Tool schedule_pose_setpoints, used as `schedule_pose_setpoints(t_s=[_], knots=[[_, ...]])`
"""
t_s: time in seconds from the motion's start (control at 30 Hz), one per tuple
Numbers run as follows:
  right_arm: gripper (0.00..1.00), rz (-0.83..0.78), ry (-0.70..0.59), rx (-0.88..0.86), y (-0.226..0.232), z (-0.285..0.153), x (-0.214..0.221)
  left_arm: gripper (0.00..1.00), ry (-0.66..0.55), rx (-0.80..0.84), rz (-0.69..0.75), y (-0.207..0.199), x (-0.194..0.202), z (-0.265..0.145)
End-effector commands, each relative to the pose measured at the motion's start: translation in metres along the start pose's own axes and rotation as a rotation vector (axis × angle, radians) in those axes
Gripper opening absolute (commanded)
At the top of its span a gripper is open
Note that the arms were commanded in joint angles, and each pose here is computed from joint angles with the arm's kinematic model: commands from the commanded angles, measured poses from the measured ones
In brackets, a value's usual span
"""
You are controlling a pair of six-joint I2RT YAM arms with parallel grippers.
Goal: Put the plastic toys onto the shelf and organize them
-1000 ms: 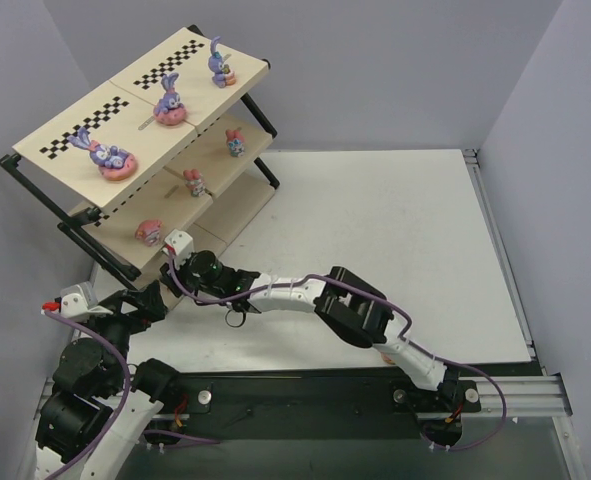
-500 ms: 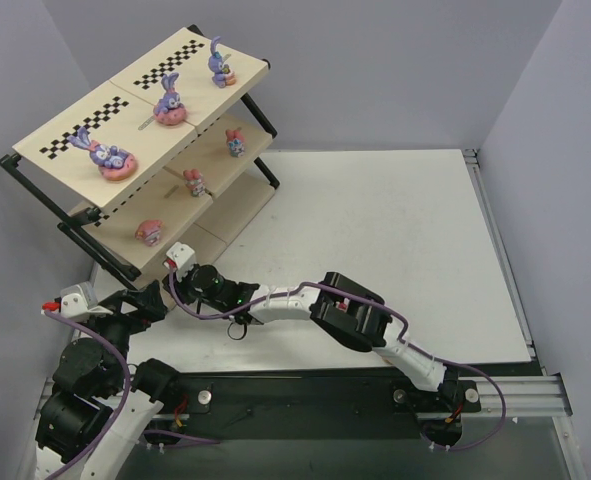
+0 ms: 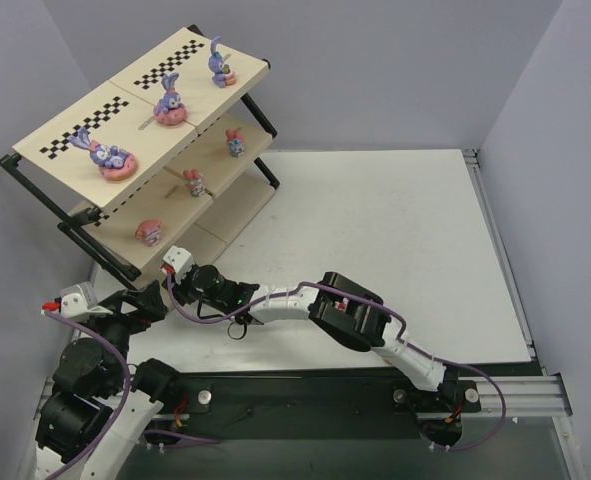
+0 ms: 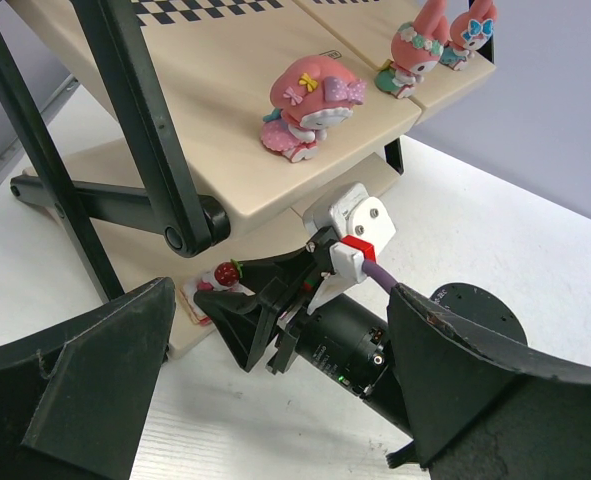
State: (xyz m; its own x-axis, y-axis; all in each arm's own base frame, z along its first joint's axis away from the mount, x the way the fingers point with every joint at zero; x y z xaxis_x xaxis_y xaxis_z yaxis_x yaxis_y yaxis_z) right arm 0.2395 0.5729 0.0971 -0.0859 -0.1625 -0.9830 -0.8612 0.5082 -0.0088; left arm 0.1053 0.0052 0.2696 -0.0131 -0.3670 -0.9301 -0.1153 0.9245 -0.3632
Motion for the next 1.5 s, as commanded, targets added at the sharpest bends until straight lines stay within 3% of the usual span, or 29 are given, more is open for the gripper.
schedule_pose_setpoints(t_s=[0.0,0.23,0.77,1.1,1.2,1.43,1.47], knots=[[0.30,-0.034,-0.082,-0.022,-0.003,0.004,-0.015,0.97,-0.132,0.043,-0.079,0.008,-0.022,-0.023],[0.57,-0.007,-0.109,-0.002,-0.006,0.004,-0.028,0.97,-0.131,0.043,-0.076,0.008,-0.022,-0.023],[1.00,0.028,-0.170,0.019,-0.001,-0.023,-0.061,0.97,-0.128,0.037,-0.076,0.009,-0.020,-0.022],[1.00,0.029,-0.185,0.077,0.011,-0.072,-0.081,0.97,-0.131,0.025,-0.073,0.008,-0.018,-0.020],[1.00,0.029,-0.140,0.201,0.009,-0.099,-0.080,0.97,-0.132,0.033,-0.067,0.007,-0.018,-0.020],[0.94,0.133,0.063,0.747,-0.035,-0.191,-0.049,0.97,-0.124,0.073,-0.045,0.001,-0.015,-0.017],[0.94,0.263,-0.002,0.869,-0.043,-0.202,-0.047,0.97,-0.124,0.077,-0.042,0.000,-0.014,-0.017]])
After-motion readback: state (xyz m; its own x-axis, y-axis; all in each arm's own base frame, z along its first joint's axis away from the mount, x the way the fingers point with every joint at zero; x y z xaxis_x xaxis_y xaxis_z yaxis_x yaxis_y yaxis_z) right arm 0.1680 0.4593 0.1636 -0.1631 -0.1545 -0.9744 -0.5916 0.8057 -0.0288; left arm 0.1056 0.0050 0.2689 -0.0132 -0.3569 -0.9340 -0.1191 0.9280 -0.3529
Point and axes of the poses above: each gripper's point midway between its finger pads, its own z axis out along the fingers, its own y axis along the line the jaws close on, x = y × z, the point moved 5 cm from there along -z, back along the fingers, and after that the axes turned 3 degrees about z, right-handed, at the moved point
